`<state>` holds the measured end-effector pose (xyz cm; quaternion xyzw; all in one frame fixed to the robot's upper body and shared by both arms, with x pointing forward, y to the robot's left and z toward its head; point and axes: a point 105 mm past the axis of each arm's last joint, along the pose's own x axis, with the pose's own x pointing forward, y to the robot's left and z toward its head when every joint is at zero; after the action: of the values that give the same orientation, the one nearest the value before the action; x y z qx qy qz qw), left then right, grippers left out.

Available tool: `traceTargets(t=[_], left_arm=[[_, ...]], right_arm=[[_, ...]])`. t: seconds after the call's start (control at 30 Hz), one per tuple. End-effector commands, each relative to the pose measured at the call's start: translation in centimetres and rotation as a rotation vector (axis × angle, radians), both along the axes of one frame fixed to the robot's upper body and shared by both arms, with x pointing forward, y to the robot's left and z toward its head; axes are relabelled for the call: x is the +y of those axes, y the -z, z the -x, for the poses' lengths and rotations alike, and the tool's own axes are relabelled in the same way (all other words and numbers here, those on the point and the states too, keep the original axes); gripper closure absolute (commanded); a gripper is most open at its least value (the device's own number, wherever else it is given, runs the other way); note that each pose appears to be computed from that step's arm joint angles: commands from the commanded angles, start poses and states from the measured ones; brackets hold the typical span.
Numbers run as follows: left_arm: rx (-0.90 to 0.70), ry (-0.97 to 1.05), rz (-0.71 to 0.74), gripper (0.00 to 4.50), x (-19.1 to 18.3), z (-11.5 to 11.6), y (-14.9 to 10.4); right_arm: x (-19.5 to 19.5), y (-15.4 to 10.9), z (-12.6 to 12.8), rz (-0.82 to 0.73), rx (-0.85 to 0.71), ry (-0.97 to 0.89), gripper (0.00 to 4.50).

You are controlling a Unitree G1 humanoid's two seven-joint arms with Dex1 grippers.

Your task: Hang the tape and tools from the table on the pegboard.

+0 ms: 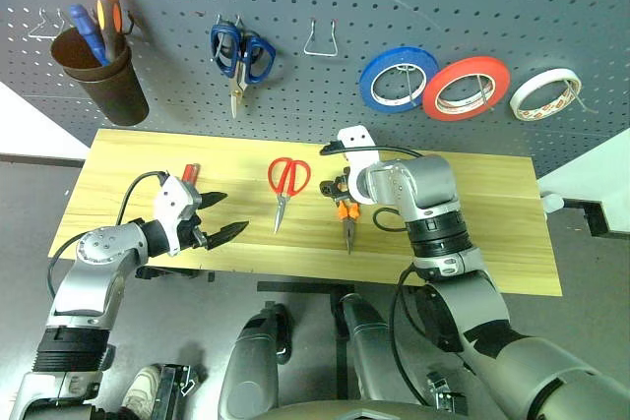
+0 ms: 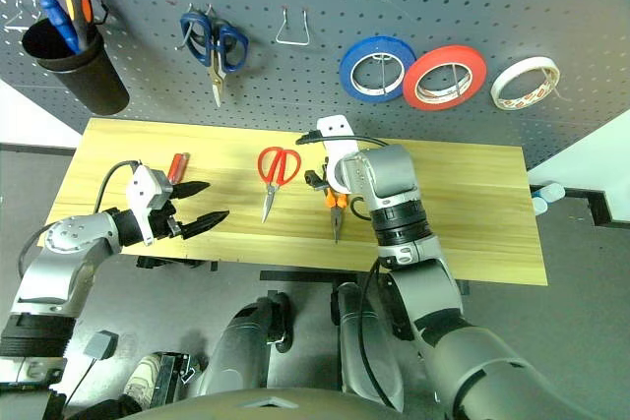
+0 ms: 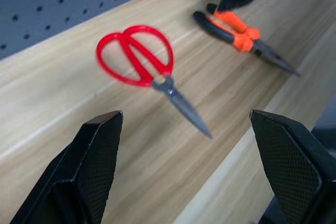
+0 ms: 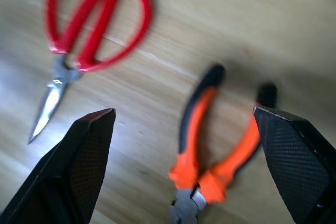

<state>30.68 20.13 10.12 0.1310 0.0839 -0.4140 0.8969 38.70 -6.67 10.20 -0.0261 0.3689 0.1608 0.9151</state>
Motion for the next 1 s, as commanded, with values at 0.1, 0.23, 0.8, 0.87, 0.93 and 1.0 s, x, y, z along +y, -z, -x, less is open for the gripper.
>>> traceTargets(t=[0.1, 0.23, 0.8, 0.87, 0.93, 1.0], left_arm=[[-0.029, 0.041, -0.002, 0.43, -0.3, -0.2, -0.7], [-0.032, 0.057, -0.007, 0.43, -0.6, -0.3, -0.8], [0.006, 0.126, -0.015, 0.43, -1.0, 0.5, -0.7], [0.017, 0.143, -0.009, 0.43, -1.0, 0.7, -0.8], [0.019, 0.147, -0.010, 0.43, -0.9, 0.7, -1.0], [0.018, 0.146, -0.019, 0.43, -0.7, 0.6, -1.0]], right_arm=[[-0.7, -0.1, -0.7, 0.011, -0.025, 0.076, 0.11], [-0.9, 0.9, -0.6, 0.023, -0.008, 0.090, 0.11], [0.0, 4.4, 1.1, 0.051, 0.082, 0.086, 0.11], [0.1, 4.5, 1.0, 0.051, 0.083, 0.095, 0.11], [0.2, 4.6, 1.0, 0.050, 0.084, 0.100, 0.11], [0.4, 4.5, 1.0, 0.043, 0.085, 0.100, 0.11]])
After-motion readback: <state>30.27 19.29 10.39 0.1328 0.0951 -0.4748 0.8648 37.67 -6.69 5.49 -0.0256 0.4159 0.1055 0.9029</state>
